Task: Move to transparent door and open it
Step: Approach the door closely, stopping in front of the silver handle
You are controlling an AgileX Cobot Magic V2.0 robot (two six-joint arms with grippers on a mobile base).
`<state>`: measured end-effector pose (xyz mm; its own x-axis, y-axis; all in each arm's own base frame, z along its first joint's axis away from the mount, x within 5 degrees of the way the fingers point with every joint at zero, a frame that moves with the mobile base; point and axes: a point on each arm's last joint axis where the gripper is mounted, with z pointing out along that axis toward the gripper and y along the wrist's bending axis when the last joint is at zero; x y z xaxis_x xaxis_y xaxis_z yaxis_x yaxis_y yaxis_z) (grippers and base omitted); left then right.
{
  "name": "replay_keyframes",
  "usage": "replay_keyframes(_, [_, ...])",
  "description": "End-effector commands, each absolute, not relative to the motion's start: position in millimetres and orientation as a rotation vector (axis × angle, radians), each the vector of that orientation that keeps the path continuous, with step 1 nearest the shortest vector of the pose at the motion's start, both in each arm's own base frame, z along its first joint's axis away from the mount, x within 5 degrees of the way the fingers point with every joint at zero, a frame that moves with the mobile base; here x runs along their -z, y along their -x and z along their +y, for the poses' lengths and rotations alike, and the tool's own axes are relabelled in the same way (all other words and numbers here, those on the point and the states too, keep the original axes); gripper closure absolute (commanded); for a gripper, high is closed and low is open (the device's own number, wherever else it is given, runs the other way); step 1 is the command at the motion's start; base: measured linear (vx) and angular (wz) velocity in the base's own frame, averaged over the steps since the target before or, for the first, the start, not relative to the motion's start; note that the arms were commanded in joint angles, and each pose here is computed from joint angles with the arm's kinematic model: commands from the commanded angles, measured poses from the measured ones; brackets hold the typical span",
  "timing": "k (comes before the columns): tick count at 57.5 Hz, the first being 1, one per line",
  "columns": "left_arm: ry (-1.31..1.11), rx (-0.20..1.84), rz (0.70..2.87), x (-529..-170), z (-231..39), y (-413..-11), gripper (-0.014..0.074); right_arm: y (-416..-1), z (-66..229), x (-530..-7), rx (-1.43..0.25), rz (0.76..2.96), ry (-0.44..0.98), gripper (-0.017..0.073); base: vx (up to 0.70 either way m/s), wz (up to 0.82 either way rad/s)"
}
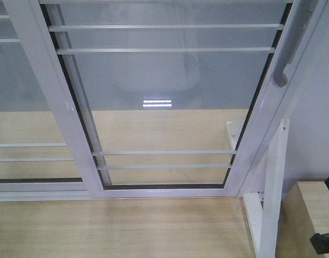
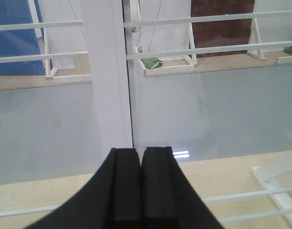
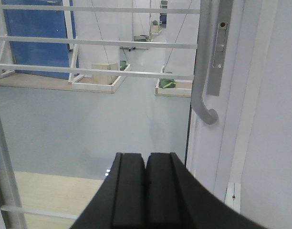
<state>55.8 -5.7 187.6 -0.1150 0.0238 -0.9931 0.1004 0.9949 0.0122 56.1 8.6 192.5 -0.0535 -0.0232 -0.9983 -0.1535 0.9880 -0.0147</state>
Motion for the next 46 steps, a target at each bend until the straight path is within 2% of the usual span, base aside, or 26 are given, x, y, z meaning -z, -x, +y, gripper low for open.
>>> replay_keyframes(1, [-0.086, 0.075, 1.618, -187.5, -5.8, -56.3, 0.0590, -55.8, 8.5, -196.3, -0.101, 1.535, 0.136, 0.0559, 0.15, 0.03])
replay_keyframes(46, [-0.088, 0.074, 1.643, -185.9, -6.0, -57.6, 0.0590, -59.1, 8.9, -189.0, -0.094, 1.637, 0.145, 0.0559, 0.02, 0.00])
